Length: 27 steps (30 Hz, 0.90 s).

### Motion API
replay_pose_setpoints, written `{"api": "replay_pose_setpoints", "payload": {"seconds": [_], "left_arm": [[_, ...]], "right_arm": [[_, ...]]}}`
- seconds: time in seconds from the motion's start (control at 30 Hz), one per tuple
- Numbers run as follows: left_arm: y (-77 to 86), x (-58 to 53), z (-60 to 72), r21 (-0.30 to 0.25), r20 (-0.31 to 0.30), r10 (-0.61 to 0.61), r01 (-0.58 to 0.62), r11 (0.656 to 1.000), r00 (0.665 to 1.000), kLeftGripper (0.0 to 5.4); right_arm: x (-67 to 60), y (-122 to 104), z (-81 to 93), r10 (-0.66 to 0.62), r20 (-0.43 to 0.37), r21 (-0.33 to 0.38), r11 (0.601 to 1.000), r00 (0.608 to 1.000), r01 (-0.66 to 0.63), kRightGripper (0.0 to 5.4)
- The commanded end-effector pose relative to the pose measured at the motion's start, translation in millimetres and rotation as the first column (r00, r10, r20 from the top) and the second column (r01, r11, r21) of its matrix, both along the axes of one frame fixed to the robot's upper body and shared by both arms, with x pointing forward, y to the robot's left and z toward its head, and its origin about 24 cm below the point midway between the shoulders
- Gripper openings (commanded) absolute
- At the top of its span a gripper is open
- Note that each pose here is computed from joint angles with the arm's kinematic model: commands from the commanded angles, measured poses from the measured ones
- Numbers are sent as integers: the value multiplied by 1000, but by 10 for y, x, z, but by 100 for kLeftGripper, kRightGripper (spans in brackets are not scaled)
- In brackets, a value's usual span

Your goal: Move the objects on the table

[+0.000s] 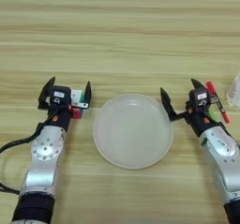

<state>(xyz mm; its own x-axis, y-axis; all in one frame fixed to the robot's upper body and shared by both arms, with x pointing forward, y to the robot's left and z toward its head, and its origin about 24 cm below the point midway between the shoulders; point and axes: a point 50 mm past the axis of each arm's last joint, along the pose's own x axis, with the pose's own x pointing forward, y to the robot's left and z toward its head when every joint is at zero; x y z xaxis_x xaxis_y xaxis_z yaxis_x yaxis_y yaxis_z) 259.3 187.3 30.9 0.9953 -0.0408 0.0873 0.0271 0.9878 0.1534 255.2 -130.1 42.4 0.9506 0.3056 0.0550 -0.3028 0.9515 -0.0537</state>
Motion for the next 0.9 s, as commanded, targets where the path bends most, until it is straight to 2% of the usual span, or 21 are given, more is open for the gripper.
{"api": "replay_pose_setpoints", "payload": {"seconds": [0.03,0.23,0.4,0.63,0.9], "left_arm": [[-7,-22,28,-4,22,10,-10,1000,1000,537],[-26,-28,34,-4,28,14,-14,1000,1000,537],[-38,-34,41,-4,32,18,-18,1000,999,537],[-47,-49,50,-4,36,22,-22,1000,999,537],[-61,-65,65,-5,40,24,-24,1000,999,537]], "right_arm": [[-62,19,121,11,6,-40,999,1000,-11,540],[-146,89,274,55,14,-83,995,998,-54,540],[-176,70,338,52,22,-106,993,998,-50,540],[-254,-84,322,8,37,-125,992,999,-3,540],[-441,-300,236,-23,28,-190,981,999,28,540]]}}
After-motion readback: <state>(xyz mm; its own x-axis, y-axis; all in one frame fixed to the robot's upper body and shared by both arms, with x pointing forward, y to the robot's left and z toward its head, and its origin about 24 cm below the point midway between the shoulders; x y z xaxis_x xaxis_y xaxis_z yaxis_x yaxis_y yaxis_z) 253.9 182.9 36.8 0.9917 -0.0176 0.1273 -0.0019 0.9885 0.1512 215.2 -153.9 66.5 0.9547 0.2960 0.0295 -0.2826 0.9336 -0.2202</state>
